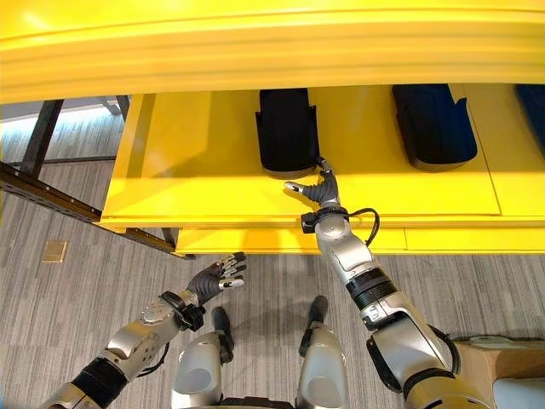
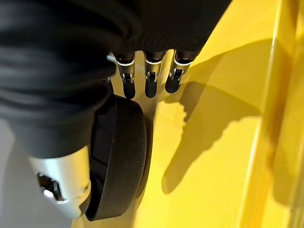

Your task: Move parts from the plastic box to the shelf.

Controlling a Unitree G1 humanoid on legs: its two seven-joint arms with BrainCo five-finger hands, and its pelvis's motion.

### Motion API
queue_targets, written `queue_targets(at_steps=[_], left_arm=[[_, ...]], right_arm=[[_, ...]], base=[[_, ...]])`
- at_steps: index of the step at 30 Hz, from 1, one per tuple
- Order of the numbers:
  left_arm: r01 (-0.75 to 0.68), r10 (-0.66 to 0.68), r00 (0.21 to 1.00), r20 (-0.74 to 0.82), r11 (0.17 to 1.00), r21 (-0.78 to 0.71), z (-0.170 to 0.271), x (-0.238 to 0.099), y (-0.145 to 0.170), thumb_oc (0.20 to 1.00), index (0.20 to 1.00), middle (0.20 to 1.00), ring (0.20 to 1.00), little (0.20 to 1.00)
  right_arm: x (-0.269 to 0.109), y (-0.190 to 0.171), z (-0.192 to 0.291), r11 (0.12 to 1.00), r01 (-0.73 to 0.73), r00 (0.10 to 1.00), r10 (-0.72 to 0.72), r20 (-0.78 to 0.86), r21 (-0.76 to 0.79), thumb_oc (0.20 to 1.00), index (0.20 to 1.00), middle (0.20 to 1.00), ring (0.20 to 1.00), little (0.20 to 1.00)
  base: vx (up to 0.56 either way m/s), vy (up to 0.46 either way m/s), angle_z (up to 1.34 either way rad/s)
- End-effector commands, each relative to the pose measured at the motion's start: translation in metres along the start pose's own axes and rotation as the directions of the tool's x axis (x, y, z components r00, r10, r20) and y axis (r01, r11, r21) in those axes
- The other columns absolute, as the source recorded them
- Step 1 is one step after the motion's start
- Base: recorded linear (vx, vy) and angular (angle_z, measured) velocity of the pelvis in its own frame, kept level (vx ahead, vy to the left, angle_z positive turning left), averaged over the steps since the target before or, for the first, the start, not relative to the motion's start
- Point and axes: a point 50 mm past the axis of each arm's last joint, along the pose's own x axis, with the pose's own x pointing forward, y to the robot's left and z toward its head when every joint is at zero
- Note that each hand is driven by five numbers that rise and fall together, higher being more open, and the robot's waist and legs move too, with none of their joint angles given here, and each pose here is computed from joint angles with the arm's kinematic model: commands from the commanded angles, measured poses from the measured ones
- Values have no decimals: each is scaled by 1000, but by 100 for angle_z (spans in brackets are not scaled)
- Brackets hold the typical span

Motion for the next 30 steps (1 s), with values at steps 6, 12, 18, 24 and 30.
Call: queue_targets(at_steps=[6,12,18,24,30], left_arm=[[54,-55,995,86,998,12,11,2,-13,1000,1000,1000,1000,1000],[22,-20,996,88,1000,-21,2,-5,-11,1000,1000,1000,1000,1000],[-25,29,996,82,998,-51,-18,-22,-7,1000,1000,1000,1000,1000],[5,-6,999,50,1000,26,-23,-32,3,1000,1000,1000,1000,1000],[60,-63,998,25,989,135,-17,-30,5,1000,1000,1000,1000,1000]], right_arm=[[-10,7,-21,992,113,993,-110,-53,58,1000,1000,1000,1000,1000],[-22,-5,-21,987,116,993,-117,8,113,1000,1000,1000,1000,1000],[-73,-9,-66,994,-43,998,48,-52,98,1000,1000,1000,1000,1000],[-104,-29,-78,984,-159,984,165,-65,83,1000,1000,1000,1000,1000],[-116,-41,-91,985,-138,985,148,-94,105,1000,1000,1000,1000,1000]], base=[[0,0,0],[-14,58,0],[-18,165,-7],[-72,190,-8],[-109,162,-12]])
